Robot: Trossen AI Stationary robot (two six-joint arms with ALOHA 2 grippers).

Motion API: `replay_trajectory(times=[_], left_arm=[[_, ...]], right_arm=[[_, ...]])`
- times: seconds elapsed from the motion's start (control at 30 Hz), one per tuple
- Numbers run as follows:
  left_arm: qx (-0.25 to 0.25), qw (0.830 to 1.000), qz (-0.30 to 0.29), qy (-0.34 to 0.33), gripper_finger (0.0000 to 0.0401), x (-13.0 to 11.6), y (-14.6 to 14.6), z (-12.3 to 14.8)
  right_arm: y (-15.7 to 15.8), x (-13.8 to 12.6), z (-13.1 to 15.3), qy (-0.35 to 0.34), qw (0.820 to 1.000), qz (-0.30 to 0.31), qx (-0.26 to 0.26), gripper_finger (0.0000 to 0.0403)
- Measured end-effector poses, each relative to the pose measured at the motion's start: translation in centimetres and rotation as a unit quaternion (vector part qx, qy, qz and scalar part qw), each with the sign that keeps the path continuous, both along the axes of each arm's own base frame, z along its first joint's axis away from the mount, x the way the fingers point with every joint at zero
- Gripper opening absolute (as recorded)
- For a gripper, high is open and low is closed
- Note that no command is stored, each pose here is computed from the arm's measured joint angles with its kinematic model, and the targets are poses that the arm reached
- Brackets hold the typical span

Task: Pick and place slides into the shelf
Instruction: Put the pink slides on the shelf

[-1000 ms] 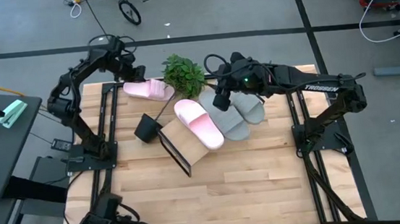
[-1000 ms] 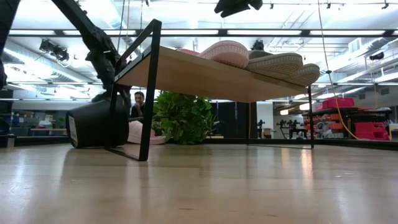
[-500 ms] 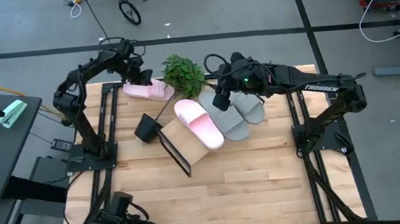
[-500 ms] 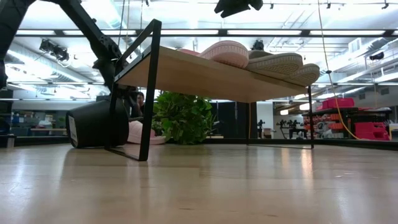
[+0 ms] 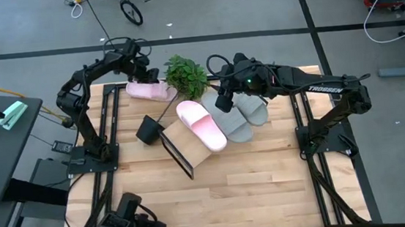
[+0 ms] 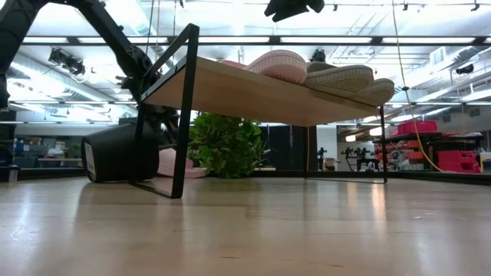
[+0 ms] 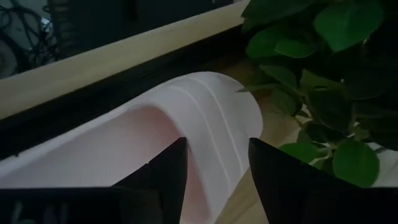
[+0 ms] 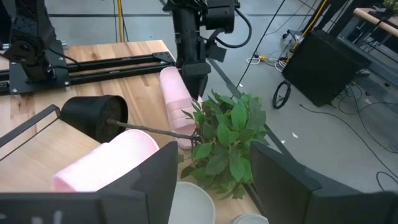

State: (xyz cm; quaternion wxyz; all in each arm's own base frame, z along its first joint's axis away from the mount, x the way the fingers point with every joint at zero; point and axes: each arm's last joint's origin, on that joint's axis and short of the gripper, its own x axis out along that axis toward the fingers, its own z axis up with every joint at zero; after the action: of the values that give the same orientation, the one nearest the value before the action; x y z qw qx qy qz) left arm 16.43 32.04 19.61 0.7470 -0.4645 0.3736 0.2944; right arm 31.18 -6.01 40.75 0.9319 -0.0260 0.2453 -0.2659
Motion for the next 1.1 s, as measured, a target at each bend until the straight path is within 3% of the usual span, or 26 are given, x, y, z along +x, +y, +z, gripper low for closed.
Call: replay_trajectory(times=[0.47,0.57,0.73,0.9,1.1], left_arm=[[-0.022,0.999,0.005,0.035,0.0169,0.3,0.5,-2.4],[-0.021,0.999,-0.002,0.035,0.014,0.4,0.5,-2.6],[0.009,0.998,-0.052,0.035,0.0023,0.4,0.5,-2.6],[0.001,0.998,-0.05,0.041,0.0012,0.0,0.5,-2.5],[-0.003,0.995,-0.047,0.089,0.0011,-2.9,-0.2,-0.8]], right_arm=[[-0.4,-0.1,0.0,0.0,1.0,-0.007,0.0,0.0204],[-0.7,-0.1,0.0,-0.004,1.0,-0.015,0.006,0.0204],[-1.1,-0.2,0.0,-0.008,1.0,-0.025,0.012,0.0204],[-1.3,-0.3,0.0,-0.009,0.999,-0.029,0.012,0.0204],[-1.3,-0.3,0.0,-0.009,0.999,-0.028,0.013,0.0202]])
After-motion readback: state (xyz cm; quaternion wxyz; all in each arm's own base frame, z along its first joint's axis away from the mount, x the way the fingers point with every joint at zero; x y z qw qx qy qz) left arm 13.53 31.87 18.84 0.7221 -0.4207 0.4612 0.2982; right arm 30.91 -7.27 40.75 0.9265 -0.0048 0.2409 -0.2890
